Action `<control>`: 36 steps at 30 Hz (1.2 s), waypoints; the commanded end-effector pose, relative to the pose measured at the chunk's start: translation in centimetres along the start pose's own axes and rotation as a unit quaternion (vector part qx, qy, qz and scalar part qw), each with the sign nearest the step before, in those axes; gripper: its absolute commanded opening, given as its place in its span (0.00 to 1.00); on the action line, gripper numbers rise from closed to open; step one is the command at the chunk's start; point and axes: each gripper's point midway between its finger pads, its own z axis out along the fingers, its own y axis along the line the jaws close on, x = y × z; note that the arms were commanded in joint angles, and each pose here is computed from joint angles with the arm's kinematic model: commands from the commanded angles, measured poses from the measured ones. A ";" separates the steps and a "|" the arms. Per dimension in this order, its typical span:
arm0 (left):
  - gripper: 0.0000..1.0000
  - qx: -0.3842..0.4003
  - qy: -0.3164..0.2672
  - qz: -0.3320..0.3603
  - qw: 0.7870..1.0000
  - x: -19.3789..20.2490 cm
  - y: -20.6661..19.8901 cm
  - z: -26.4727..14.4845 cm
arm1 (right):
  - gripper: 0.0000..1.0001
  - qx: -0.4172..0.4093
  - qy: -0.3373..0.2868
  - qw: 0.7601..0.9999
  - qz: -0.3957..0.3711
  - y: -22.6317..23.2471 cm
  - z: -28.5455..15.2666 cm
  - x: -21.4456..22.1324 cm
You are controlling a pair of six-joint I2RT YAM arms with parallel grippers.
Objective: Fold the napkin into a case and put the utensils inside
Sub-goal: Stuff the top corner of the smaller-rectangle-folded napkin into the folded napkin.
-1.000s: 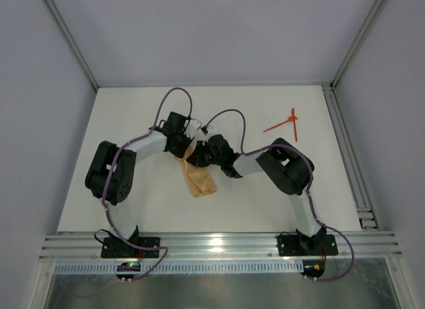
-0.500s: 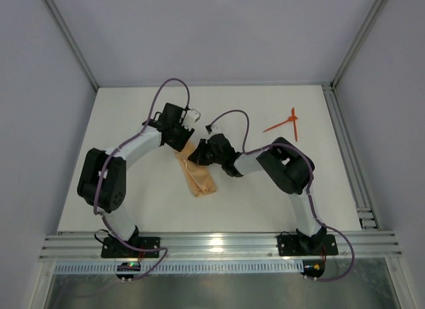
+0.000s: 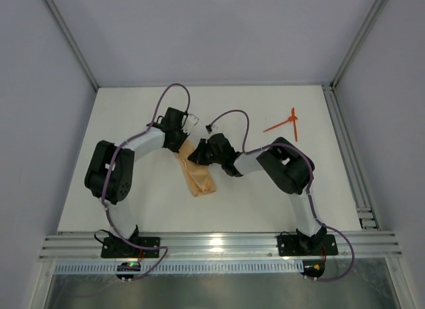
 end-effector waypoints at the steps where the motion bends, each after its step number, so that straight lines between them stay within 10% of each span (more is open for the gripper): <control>1: 0.08 0.000 -0.049 -0.008 0.999 -2.1 0.7 -1.3 | 0.08 0.025 0.006 1.000 -0.003 -1.1 0.2 0.4; 13: 0.19 0.110 -0.023 -0.059 0.992 -1.2 -2.0 -1.1 | 0.08 0.014 0.003 1.000 -0.001 -0.3 0.5 -0.1; 31: 0.05 0.129 -0.036 -0.060 0.989 -1.8 -2.5 -2.2 | 0.08 0.004 0.003 1.000 0.030 1.0 3.9 -1.2; 36: 0.37 0.094 -0.057 -0.055 0.992 -2.2 -0.8 -4.1 | 0.08 0.011 -0.001 0.999 0.036 0.5 3.7 -1.3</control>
